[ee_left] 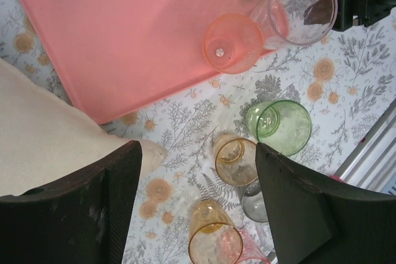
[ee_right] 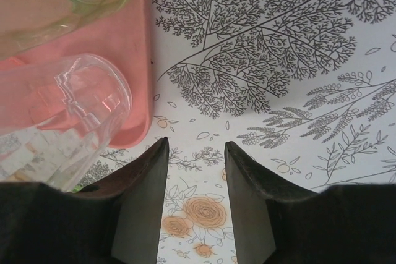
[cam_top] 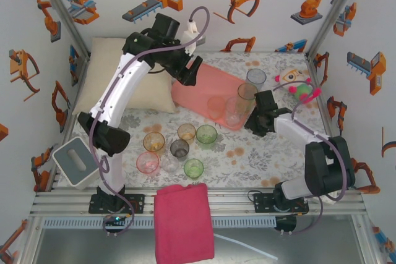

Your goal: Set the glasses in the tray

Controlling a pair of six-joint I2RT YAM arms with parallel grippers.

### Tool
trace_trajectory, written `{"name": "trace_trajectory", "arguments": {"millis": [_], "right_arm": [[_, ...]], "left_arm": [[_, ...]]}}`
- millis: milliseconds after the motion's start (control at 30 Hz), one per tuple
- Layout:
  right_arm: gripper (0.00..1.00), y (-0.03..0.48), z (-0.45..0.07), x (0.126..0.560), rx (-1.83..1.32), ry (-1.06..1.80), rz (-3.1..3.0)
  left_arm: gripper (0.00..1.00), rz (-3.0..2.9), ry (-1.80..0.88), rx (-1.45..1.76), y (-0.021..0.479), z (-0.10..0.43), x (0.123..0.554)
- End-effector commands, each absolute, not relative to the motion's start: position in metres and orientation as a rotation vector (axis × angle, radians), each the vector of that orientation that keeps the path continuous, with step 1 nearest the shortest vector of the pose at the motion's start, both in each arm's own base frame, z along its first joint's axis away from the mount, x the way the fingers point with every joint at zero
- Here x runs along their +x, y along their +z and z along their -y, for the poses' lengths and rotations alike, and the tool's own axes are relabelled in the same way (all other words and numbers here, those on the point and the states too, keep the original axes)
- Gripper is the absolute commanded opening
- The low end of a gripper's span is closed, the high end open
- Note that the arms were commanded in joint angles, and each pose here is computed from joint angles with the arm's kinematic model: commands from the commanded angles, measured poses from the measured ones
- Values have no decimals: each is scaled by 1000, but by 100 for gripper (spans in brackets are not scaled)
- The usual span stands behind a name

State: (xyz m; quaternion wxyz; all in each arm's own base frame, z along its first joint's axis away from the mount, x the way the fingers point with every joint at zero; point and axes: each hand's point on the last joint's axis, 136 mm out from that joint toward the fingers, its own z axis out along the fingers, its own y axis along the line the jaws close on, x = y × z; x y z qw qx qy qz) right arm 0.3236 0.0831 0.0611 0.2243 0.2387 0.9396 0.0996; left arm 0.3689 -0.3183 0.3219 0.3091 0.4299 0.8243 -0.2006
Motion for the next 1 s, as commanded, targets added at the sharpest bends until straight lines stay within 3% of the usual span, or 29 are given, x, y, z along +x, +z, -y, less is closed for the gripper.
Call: {"name": "trace_trajectory", "arguments": {"millis": [0, 967], "right_arm": [[42, 72, -86, 339, 639, 300, -2541], [43, 47, -87, 351, 744, 366, -2515]], "left_arm": [[74, -2190, -564, 1132, 330, 309, 355], [76, -2240, -575, 1085, 312, 295, 348]]}}
